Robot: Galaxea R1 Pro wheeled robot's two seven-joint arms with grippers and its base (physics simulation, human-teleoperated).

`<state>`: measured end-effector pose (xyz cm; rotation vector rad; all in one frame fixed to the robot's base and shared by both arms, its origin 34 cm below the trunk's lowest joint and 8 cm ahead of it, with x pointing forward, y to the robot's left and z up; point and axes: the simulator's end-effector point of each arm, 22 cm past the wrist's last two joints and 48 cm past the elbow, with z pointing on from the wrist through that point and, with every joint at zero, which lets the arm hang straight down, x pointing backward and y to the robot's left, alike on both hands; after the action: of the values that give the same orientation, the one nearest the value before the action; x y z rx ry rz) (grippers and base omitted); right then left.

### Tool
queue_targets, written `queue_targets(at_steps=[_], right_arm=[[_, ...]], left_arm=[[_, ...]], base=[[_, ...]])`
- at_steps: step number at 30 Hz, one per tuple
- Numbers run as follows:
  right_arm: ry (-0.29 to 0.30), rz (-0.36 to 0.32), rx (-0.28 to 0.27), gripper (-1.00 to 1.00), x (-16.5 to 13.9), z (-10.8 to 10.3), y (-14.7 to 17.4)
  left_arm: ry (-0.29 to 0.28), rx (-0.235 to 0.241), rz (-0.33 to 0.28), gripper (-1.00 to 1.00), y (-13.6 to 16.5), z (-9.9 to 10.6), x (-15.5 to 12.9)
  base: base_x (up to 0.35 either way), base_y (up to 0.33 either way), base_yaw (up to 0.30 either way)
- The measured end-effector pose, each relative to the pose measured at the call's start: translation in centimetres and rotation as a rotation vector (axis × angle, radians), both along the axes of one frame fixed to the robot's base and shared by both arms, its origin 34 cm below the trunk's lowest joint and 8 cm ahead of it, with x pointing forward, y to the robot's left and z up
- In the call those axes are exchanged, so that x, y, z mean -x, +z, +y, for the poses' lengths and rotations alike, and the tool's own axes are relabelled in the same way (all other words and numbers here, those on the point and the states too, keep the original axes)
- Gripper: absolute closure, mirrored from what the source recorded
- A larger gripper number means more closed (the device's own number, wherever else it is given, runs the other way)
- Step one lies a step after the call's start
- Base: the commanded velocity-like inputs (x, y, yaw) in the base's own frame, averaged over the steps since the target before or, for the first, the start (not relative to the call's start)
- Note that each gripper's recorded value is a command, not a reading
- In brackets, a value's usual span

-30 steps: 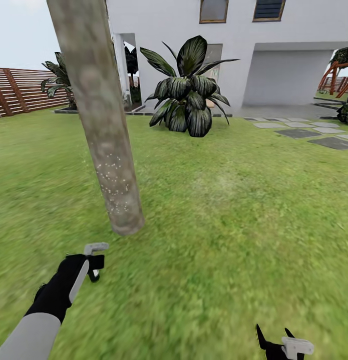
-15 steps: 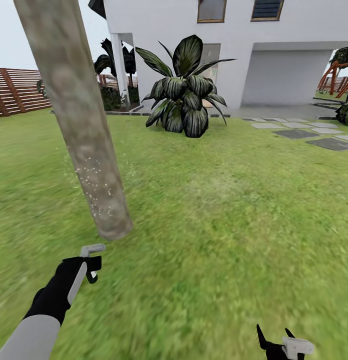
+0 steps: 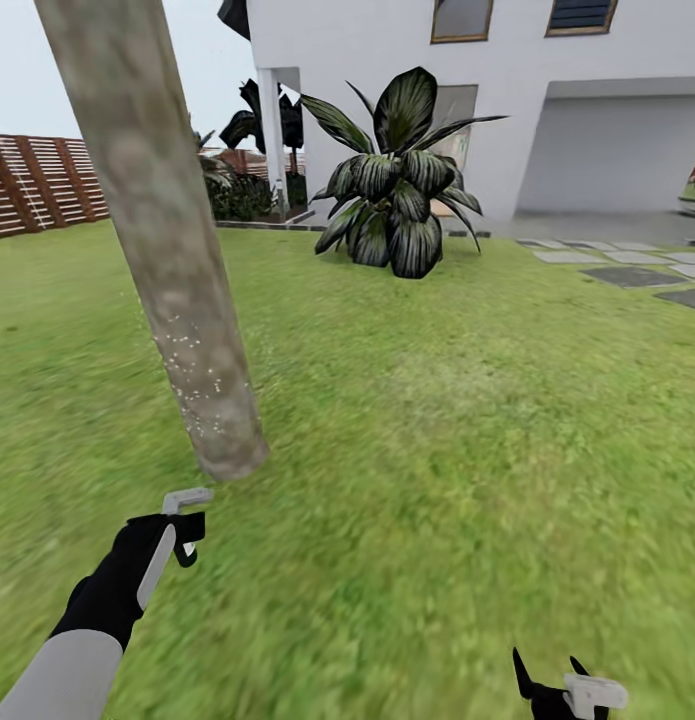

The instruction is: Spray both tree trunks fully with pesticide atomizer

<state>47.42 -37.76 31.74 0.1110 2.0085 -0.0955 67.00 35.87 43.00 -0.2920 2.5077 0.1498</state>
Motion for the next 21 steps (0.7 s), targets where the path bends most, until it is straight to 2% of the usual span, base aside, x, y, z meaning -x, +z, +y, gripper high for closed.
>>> queue_targets(at_steps=[7,14,21], right_arm=[[0.001,0.0,-0.001,-1.0,0.0,0.03,0.0],[0.001,0.0,-0.001,-1.0,0.0,0.03,0.0],[0.001,0.0,0.0,-1.0,0.0,0.02,0.0]], left_arm=[[0.0,0.003,-0.001,1.0,-0.05,-0.05,0.04],[0.0,0.004,-0.002,1.0,-0.05,-0.07,0.02],[0.003,-0.004,-0.036,1.0,0.41,0.11,-0.57]], base=[[0.203,-0.224,0.229],[0.212,-0.216,0.012],[0.201,-0.217,0.001]])
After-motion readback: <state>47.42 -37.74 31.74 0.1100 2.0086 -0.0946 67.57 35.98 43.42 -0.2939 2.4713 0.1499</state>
